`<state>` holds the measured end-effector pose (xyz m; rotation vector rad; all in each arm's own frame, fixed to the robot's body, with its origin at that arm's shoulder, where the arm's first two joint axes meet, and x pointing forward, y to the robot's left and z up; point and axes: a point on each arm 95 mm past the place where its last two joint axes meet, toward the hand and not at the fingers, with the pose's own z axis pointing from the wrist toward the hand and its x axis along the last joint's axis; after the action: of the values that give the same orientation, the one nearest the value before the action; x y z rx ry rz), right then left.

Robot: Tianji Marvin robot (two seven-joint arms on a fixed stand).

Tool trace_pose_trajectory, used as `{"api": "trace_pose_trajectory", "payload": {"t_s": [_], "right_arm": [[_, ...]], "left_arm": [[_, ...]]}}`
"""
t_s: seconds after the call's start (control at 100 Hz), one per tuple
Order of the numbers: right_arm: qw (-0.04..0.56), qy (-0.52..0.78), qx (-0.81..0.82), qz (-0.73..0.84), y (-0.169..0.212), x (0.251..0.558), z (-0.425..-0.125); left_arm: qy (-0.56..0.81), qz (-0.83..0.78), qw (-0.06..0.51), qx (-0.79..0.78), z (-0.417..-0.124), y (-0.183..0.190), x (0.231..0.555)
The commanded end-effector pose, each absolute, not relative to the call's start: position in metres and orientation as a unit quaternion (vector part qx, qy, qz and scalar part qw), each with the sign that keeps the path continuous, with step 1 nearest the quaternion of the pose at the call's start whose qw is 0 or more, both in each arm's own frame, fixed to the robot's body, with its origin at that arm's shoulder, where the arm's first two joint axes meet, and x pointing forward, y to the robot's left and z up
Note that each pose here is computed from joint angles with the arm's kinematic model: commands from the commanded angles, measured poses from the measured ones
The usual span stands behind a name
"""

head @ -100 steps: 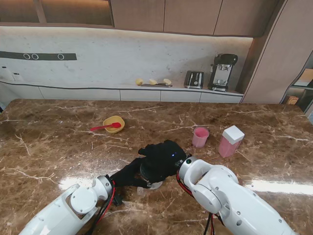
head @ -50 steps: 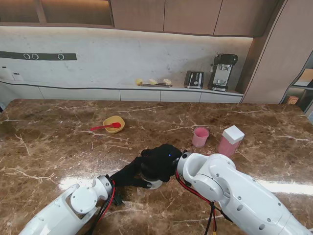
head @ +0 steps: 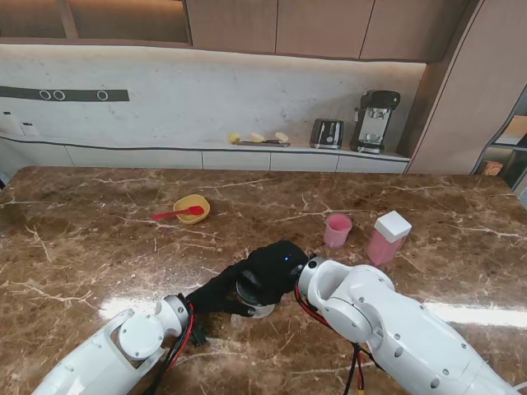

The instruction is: Measure grain into the airtight container

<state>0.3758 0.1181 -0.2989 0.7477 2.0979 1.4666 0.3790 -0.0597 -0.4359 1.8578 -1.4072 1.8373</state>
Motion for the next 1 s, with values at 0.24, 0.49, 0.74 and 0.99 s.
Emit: {"api": "trace_pose_trajectory", "payload": {"t_s": [0.24, 0.49, 0.74, 0.99], "right_arm": [[0.269, 0.758, 0.267, 0.53, 0.125, 0.367, -0.319], [0.285, 0.738, 0.273, 0.548, 0.119, 0.361, -0.298], [0.256, 0.774, 0.268, 0.514, 0.112, 0.36, -0.284], [0.214, 0.8, 0.275, 0.489, 0.115, 0.373, -0.292]], "left_arm": [[-0.483, 0.571, 0.089, 0.658, -0.47, -0.048, 0.357], [-0.483, 0.57, 0.088, 0.658, -0.47, -0.047, 0.356], [-0.486, 0.57, 0.09, 0.657, -0.47, -0.048, 0.356], [-0.486, 0.569, 0.09, 0.657, -0.47, -0.049, 0.357]]}}
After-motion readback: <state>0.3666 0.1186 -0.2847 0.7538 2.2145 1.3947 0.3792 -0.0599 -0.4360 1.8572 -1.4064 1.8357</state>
